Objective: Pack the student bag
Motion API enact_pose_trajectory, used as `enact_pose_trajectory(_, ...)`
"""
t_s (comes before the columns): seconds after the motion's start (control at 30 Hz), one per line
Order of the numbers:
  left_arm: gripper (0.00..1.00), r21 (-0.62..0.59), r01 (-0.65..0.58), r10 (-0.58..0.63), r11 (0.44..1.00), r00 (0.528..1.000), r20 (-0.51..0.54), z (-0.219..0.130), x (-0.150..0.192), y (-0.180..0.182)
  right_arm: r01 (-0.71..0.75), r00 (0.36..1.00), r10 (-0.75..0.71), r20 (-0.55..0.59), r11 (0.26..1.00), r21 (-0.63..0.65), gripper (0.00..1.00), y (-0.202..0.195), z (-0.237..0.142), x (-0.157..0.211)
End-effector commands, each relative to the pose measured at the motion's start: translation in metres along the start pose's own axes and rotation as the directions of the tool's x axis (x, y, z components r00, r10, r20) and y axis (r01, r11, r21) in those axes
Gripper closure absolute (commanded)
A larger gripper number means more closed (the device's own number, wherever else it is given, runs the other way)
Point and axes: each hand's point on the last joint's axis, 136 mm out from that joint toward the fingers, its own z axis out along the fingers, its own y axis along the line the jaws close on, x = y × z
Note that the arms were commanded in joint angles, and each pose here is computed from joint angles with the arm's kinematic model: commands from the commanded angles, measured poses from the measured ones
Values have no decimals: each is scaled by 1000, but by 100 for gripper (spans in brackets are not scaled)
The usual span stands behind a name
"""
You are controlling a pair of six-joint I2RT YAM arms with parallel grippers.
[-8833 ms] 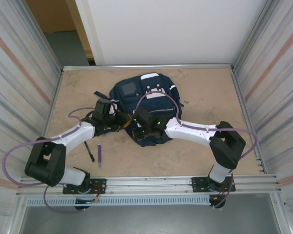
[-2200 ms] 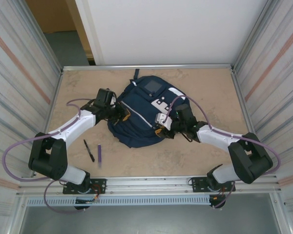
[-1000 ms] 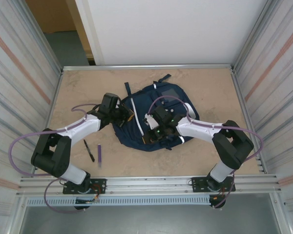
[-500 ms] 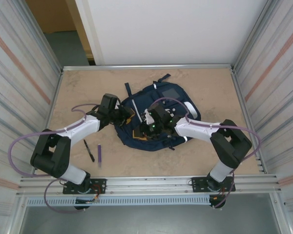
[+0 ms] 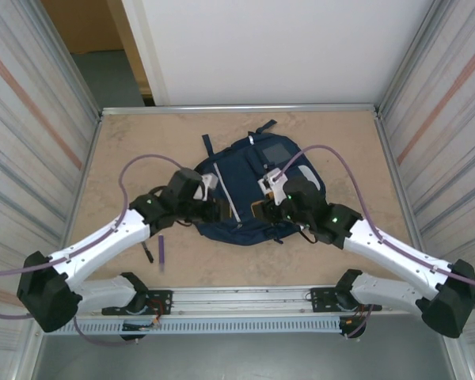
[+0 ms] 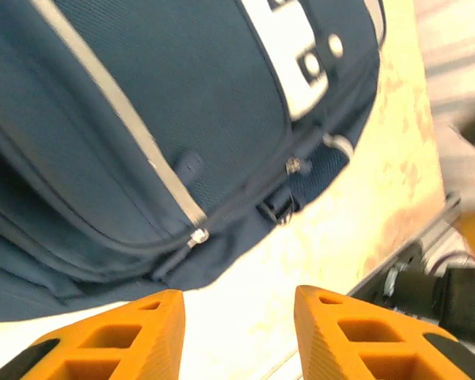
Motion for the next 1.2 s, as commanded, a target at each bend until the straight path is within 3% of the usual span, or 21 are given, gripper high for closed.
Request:
enact_pose_trajectory(0.0, 58, -100, -154, 152, 983, 988, -27, 10, 22, 12, 435, 897, -437, -75, 900, -35, 46, -10, 17, 28)
enact_pose_trajectory(0.13, 58, -93, -228, 223, 969, 973, -66, 29, 30, 11, 482, 857, -511, -60, 838, -256, 47, -3, 20, 36)
enact_pose_trajectory(0.23, 58, -100, -316, 309, 943, 947, -85, 40, 30, 8, 617, 741, -670, -31, 699, -362, 47, 3, 27, 57)
enact_pose_trajectory(0.4, 59, -86, -398, 385, 913, 913, -133, 64, 32, 9, 721, 639, -768, 49, 576, -385, 47, 5, 46, 64)
enact_pose_trajectory(0.63, 59, -90, -415, 402, 906, 906, -132, 66, 31, 11, 769, 616, -779, 116, 562, -306, 50, 8, 71, 42)
enact_pose_trajectory(0.8, 59, -110, -433, 421, 895, 900, -115, 61, 35, 21, 778, 578, -808, 115, 503, -377, 51, 16, 81, 57)
enact_pose_trajectory(0.93, 58, -90, -471, 467, 877, 882, -63, 59, 38, 27, 749, 591, -803, 78, 510, -423, 53, 13, 87, 71)
enact_pose_trajectory(1.03, 56, -83, -513, 516, 854, 856, 24, 52, 28, 22, 749, 585, -809, 51, 516, -415, 61, 7, 93, 73)
enact_pose_trajectory(1.17, 54, -10, -679, 672, 734, 725, 152, 43, 26, 1, 748, 613, -787, 70, 549, -372, 93, 6, 93, 59)
